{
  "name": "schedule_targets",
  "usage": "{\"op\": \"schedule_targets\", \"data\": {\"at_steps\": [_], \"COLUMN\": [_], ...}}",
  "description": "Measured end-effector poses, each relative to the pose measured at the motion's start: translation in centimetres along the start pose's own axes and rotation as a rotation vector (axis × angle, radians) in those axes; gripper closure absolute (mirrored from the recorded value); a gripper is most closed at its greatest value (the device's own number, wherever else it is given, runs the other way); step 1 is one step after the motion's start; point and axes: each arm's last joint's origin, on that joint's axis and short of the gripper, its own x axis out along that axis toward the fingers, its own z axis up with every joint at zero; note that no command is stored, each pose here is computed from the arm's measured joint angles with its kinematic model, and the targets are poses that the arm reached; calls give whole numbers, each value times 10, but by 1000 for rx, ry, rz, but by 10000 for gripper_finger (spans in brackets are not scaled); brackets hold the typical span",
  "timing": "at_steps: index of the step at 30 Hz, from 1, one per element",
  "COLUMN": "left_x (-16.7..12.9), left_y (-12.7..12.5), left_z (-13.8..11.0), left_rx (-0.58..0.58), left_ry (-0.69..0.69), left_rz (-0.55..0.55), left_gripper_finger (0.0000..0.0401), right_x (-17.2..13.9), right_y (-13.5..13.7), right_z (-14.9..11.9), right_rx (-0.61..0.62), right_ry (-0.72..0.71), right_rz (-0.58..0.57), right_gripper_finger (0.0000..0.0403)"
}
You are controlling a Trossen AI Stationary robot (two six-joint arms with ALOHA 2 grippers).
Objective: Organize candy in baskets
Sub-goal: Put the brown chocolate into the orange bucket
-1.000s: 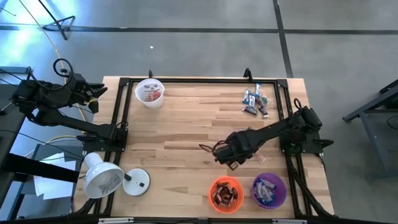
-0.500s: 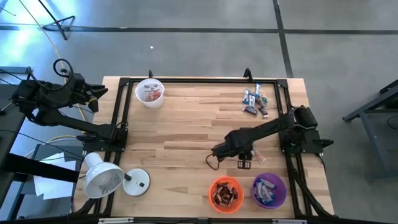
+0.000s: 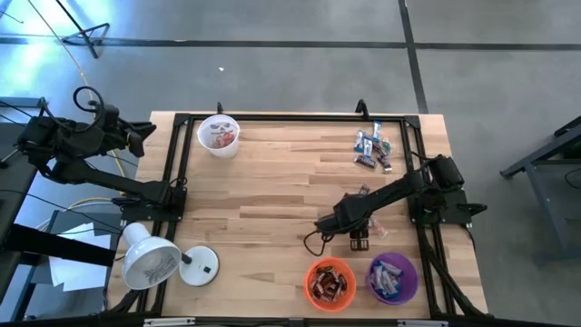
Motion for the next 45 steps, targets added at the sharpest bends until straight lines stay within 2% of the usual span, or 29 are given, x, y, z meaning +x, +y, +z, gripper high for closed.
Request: {"op": "schedule_targets", "data": {"at_steps": [10, 17, 20, 25, 27, 32, 36, 41, 45], "left_x": [0, 0, 0, 0, 0, 0, 0, 0, 0], "left_y": [1, 1, 1, 1, 1, 1, 1, 1, 1], "left_z": [1, 2, 2, 2, 2, 1, 1, 1, 1], "left_rx": [-80, -95, -95, -94, -93, -71, -57, -17, 20], "left_ry": [-32, -50, -54, -54, -53, -45, -43, -41, -40], "left_rz": [24, 34, 36, 37, 37, 32, 32, 34, 34], "left_gripper_finger": [313, 313, 313, 313, 313, 313, 313, 313, 313], "right_x": [26, 31, 30, 29, 29, 22, 8, -29, -68], "right_y": [-2, -3, -3, -1, -1, -4, -8, -15, -14], "right_z": [-2, -3, -2, -2, -2, -8, -21, -30, -30], "right_rx": [-54, -71, -69, -45, -32, 53, 152, 308, 455], "right_ry": [-63, -69, -65, -53, -45, -37, -28, -68, -170], "right_rz": [28, 30, 44, 80, 87, 95, 118, 143, 232], "right_gripper_finger": [254, 258, 283, 368, 390, 380, 396, 395, 399]}}
